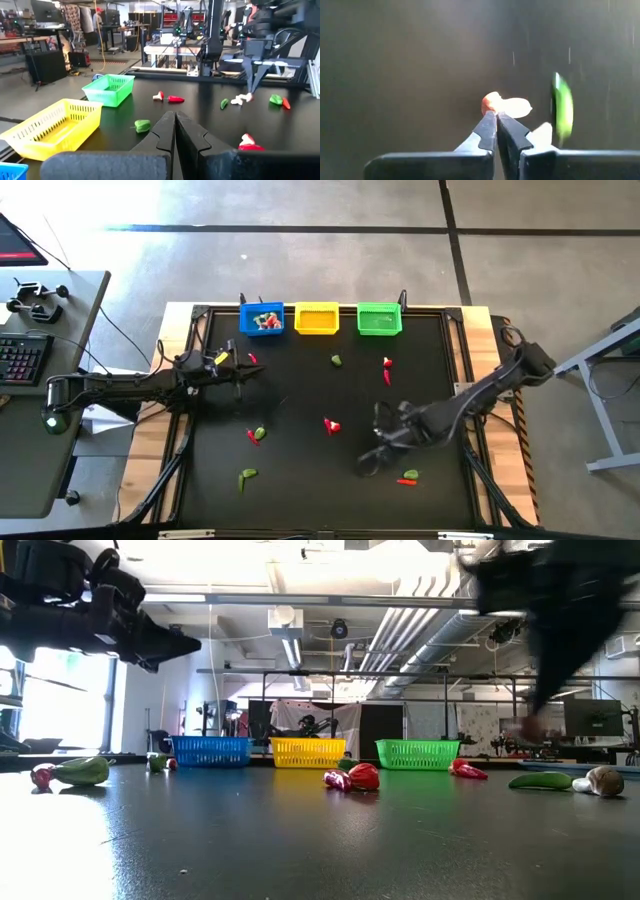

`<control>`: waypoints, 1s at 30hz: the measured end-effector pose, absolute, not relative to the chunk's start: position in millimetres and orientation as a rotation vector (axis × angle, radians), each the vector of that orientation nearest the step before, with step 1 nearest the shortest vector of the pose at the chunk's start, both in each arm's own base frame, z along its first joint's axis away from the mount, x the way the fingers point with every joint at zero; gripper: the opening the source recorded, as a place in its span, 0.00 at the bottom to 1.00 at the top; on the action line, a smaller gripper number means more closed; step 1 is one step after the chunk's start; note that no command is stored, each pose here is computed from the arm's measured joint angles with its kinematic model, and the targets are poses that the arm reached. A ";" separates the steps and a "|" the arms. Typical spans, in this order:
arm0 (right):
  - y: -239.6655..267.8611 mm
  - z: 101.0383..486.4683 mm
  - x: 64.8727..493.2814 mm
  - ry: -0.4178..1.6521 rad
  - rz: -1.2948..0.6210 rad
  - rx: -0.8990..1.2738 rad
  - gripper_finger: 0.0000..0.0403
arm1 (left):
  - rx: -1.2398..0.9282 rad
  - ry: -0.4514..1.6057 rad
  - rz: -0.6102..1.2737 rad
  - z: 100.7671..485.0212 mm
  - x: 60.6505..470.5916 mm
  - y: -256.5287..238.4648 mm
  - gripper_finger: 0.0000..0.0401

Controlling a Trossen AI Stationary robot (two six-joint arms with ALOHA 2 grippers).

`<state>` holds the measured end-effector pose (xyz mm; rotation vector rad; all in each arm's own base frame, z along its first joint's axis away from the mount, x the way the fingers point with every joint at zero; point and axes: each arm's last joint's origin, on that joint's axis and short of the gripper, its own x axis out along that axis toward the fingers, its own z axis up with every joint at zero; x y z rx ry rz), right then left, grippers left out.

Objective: Sort produce into baskets
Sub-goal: Put the brown mushroom into the blue bin

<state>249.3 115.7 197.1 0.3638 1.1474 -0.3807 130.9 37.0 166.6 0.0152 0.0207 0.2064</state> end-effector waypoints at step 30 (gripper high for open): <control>-85.6 163.2 426.7 0.336 -0.335 0.016 0.00 | 0.016 -0.025 0.088 169.4 130.9 33.3 0.00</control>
